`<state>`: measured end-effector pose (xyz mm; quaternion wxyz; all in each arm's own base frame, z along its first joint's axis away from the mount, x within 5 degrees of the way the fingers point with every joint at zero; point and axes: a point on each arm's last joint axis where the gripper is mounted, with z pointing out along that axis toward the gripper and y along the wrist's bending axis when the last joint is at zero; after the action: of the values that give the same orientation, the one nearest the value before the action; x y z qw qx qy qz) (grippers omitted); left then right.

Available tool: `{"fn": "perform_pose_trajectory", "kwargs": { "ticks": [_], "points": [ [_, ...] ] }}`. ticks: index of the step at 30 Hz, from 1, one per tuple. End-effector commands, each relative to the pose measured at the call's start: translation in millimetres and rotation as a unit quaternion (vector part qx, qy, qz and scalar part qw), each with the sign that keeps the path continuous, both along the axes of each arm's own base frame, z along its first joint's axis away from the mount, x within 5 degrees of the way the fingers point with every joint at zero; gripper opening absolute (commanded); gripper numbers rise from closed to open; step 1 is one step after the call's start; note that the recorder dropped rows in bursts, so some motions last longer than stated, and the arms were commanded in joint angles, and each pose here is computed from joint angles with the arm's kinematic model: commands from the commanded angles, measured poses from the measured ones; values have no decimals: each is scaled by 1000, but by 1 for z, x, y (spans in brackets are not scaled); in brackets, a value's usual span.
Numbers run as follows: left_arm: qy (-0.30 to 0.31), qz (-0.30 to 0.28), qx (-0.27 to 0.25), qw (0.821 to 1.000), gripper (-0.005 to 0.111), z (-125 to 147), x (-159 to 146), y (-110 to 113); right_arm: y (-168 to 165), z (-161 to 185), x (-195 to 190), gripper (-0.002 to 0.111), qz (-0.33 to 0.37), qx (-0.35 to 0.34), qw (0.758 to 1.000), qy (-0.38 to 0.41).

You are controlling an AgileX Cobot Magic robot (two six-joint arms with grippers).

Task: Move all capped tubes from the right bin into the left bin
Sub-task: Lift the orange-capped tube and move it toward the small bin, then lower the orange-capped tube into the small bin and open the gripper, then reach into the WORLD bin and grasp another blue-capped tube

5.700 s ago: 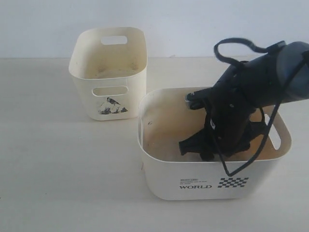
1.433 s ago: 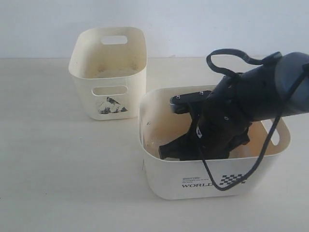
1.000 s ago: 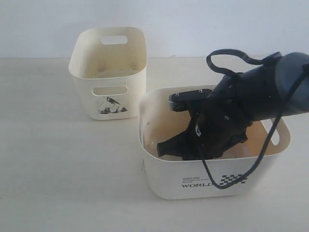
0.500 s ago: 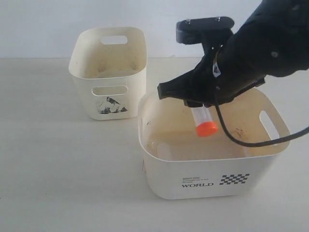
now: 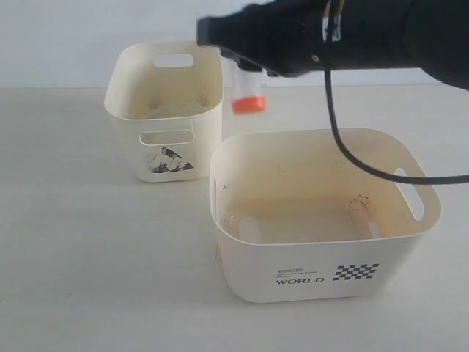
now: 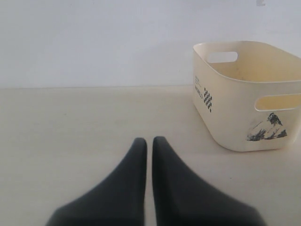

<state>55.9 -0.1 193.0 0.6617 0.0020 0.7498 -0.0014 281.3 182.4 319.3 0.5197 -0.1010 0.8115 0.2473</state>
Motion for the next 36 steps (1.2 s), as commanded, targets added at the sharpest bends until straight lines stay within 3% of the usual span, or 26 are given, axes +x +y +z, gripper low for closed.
{"fn": "perform_pose_trajectory", "kwargs": {
  "ticks": [1,12,15,21,22,29,34,36],
  "points": [
    [-1,1,-7,1000,4,1,0,0,26,13,16,0,72,100,983,-134],
    [-1,1,-7,1000,4,1,0,0,66,-36,100,2,3,99,987,-127],
    [-1,1,-7,1000,4,1,0,0,69,-54,113,19,-28,127,987,-92],
    [-1,1,-7,1000,4,1,0,0,72,-73,118,77,-41,131,988,-67],
    [-1,1,-7,1000,4,1,0,0,72,-73,118,80,-41,130,988,-67],
    [-1,1,-7,1000,4,1,0,0,67,-49,106,81,-42,138,989,-19],
    [-2,1,-7,1000,4,1,0,0,42,-17,87,78,-45,81,994,58],
    [-3,1,-7,1000,4,2,0,0,25,-8,77,70,-48,40,993,104]
  ]
}}
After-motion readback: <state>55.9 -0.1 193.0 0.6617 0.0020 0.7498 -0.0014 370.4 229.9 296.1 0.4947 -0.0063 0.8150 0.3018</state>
